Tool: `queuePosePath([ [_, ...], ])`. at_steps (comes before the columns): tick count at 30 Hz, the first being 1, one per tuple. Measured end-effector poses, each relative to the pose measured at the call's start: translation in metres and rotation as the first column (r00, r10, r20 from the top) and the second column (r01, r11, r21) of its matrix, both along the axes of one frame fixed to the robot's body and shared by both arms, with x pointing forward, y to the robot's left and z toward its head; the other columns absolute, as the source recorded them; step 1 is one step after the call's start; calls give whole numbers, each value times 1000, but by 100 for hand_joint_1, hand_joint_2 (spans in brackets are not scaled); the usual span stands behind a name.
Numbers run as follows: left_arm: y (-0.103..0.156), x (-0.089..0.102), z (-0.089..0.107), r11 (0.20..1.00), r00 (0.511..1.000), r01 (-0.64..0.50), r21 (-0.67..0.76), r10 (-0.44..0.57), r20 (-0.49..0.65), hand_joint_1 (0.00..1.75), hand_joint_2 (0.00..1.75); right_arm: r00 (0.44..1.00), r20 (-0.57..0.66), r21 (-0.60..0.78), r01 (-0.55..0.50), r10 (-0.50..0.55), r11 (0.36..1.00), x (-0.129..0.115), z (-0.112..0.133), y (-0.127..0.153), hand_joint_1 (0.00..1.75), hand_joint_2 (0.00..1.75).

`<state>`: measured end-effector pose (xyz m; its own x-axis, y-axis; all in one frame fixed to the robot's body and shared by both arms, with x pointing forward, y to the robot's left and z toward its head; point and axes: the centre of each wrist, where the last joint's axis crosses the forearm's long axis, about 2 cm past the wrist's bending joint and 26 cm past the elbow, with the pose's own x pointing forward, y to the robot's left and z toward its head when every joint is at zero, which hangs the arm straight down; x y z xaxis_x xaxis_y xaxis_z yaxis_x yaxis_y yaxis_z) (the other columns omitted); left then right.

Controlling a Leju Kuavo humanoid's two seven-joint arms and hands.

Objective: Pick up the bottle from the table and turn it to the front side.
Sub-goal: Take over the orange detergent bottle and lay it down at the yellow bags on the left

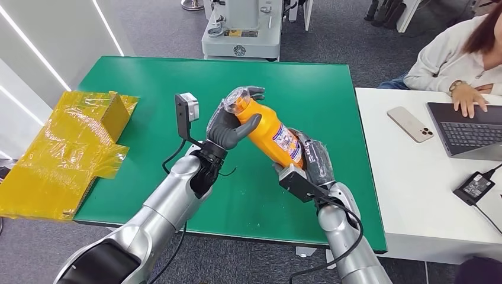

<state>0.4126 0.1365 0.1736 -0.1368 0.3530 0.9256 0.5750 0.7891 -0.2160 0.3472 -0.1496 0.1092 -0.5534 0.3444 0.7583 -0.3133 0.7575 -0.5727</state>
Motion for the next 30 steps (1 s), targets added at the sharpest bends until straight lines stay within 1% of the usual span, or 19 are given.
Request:
queuePosePath([
  [4, 1, -1, -1, 996, 998, 52, -68, -54, -38, 175, 175, 1000, 1, 1, -1, 1, 1000, 0, 0, 0, 170, 175],
  [7, 1, -3, -2, 982, 989, 118, -146, -129, -68, 175, 175, 1000, 7, 1, 0, 0, 1000, 0, -1, 0, 170, 175],
  [9, 0, -5, -4, 961, 977, 176, -212, -197, -85, 175, 175, 1000, 15, 4, 6, -6, 1000, -2, -2, 0, 169, 175],
  [12, -1, -9, -6, 923, 949, 245, -296, -291, -119, 175, 175, 1000, 25, 10, 15, -15, 1000, -7, -7, -1, 172, 175],
  [14, -1, -10, -9, 903, 932, 265, -338, -330, -151, 175, 175, 1000, 24, 13, 19, -19, 1000, -11, -9, -1, 173, 175],
  [16, -1, -11, -10, 893, 921, 269, -362, -349, -174, 175, 175, 1000, 19, 17, 24, -24, 1000, -15, -12, -2, 170, 175],
  [17, -1, -11, -11, 890, 918, 270, -367, -353, -181, 175, 175, 1000, 17, 18, 26, -26, 999, -16, -12, -2, 162, 175],
  [18, -1, -11, -12, 888, 916, 271, -371, -356, -185, 175, 175, 999, 15, 20, 28, -28, 999, -17, -13, -2, 144, 175],
  [20, -2, -12, -12, 886, 914, 271, -376, -360, -189, 175, 175, 999, 14, 24, 32, -32, 999, -19, -14, -3, 62, 175],
  [21, -3, -12, -13, 886, 914, 269, -378, -359, -191, 175, 175, 999, 13, 26, 34, -34, 999, -20, -14, -3, 27, 175],
  [22, -3, -12, -13, 886, 914, 266, -381, -357, -191, 175, 175, 999, 13, 29, 37, -37, 999, -21, -14, -4, 3, 175],
  [30, -3, -13, -16, 880, 918, 245, -407, -345, -195, 175, 175, 997, 35, 57, 65, -67, 996, -22, -11, -9, 0, 175],
])
